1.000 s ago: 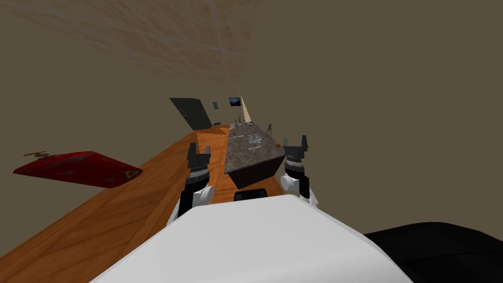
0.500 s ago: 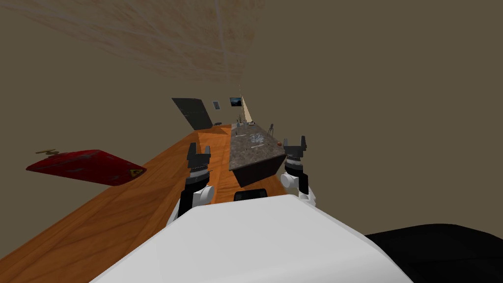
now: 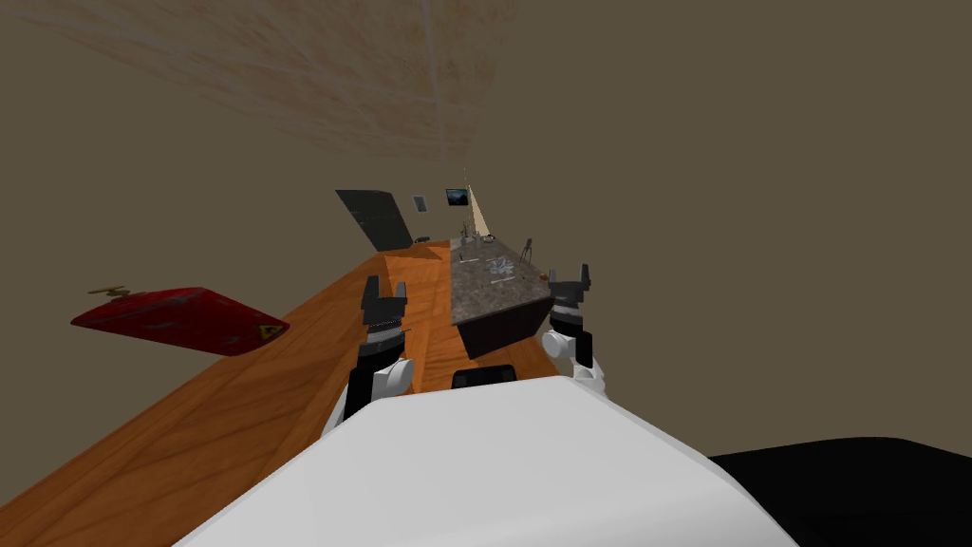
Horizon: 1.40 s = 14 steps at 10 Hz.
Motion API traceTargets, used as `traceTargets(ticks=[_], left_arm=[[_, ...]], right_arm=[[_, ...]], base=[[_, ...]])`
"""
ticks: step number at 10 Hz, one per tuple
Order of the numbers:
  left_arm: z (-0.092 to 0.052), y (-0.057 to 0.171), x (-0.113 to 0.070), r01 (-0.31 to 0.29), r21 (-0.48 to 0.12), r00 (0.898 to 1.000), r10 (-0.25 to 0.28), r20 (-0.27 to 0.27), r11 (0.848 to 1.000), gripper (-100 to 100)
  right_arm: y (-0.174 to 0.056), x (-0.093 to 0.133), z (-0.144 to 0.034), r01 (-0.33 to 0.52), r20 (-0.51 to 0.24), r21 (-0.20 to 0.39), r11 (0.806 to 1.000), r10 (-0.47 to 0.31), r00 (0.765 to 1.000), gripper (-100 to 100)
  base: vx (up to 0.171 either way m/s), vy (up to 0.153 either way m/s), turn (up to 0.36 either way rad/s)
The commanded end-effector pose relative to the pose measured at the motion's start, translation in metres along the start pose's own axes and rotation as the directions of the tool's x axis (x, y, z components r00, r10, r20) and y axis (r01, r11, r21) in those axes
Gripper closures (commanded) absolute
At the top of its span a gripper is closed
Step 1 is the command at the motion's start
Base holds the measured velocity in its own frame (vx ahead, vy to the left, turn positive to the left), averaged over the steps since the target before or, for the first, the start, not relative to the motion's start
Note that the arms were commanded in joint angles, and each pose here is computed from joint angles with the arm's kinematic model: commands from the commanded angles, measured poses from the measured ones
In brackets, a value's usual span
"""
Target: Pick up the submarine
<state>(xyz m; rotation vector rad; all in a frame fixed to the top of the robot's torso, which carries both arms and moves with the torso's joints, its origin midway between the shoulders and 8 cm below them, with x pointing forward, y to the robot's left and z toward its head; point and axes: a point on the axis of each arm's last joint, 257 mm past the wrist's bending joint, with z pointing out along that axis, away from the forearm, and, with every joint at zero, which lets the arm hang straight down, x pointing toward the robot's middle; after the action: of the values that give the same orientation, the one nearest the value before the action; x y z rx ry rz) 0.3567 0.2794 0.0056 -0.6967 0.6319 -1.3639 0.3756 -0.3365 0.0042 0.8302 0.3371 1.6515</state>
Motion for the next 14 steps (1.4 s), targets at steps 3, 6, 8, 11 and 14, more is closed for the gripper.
traceTargets(ticks=[3,6,8,11,14], left_arm=[[0.0,0.0,0.0,0.0,0.0,1.0,0.0,0.0,1.0,0],[0.0,0.0,0.0,0.0,0.0,1.0,0.0,0.0,1.0,0],[0.0,0.0,0.0,0.0,0.0,1.0,0.0,0.0,1.0,0],[0.0,0.0,0.0,0.0,0.0,1.0,0.0,0.0,1.0,0],[0.0,0.0,0.0,0.0,0.0,1.0,0.0,0.0,1.0,0]], right_arm=[[-0.011,-0.021,0.003,-0.047,0.055,0.008,0.999,0.047,0.997,-100],[-0.022,-0.039,0.006,-0.083,0.103,0.013,0.996,0.081,0.991,-100],[-0.033,-0.053,0.008,-0.099,0.138,0.017,0.995,0.096,0.986,-100],[-0.045,-0.072,0.01,-0.14,0.196,0.015,0.99,0.135,0.971,-100],[-0.057,-0.091,0.012,-0.185,0.255,0.006,0.983,0.177,0.95,-100]], base=[[-0.026,0.08,0.005],[-0.034,0.09,0.004],[-0.028,0.083,0.005],[-0.032,0.092,0.006],[-0.017,0.097,0.006]])
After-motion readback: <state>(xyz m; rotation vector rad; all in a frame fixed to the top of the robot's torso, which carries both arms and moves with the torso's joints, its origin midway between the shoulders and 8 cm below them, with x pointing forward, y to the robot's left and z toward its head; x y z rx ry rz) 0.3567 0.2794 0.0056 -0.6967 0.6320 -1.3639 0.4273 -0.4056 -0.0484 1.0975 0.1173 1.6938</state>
